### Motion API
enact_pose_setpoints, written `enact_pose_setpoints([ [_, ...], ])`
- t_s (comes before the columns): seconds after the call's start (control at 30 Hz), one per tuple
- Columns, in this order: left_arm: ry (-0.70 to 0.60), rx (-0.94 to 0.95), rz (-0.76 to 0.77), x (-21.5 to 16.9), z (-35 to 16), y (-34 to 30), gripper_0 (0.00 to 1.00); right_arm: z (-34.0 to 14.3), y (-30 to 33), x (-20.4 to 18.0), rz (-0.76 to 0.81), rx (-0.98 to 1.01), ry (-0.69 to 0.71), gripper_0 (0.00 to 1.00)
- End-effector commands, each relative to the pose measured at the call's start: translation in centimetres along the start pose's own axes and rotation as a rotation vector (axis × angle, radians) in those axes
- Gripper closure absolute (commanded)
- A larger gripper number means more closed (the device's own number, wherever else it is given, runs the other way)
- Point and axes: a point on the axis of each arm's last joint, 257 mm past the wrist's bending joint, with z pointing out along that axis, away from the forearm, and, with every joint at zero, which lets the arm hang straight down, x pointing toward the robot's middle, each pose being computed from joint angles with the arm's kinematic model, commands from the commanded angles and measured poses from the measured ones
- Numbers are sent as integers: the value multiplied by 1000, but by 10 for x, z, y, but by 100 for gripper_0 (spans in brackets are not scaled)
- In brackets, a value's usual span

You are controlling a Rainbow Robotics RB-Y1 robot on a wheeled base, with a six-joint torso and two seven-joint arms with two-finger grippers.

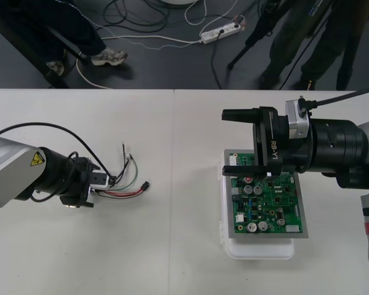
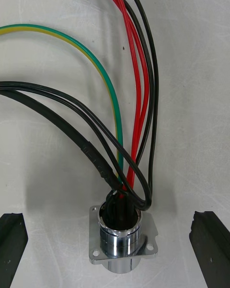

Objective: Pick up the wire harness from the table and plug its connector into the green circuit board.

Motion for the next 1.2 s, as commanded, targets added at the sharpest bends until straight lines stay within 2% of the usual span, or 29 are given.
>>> enact_pose_setpoints([
  [0.03, -27, -30, 10, -14, 4, 9, 0, -9, -10, -11, -24, 4, 15, 0],
  [1.13, -23, -20, 18, -14, 8, 5, 0, -11, -12, -12, -27, 10, 14, 0],
  [1.17, -23, -20, 18, -14, 8, 5, 12, -11, -12, -12, -27, 10, 15, 0],
  [1.2, -23, -20, 19, -14, 8, 5, 31, -11, -12, -12, -27, 10, 14, 0],
])
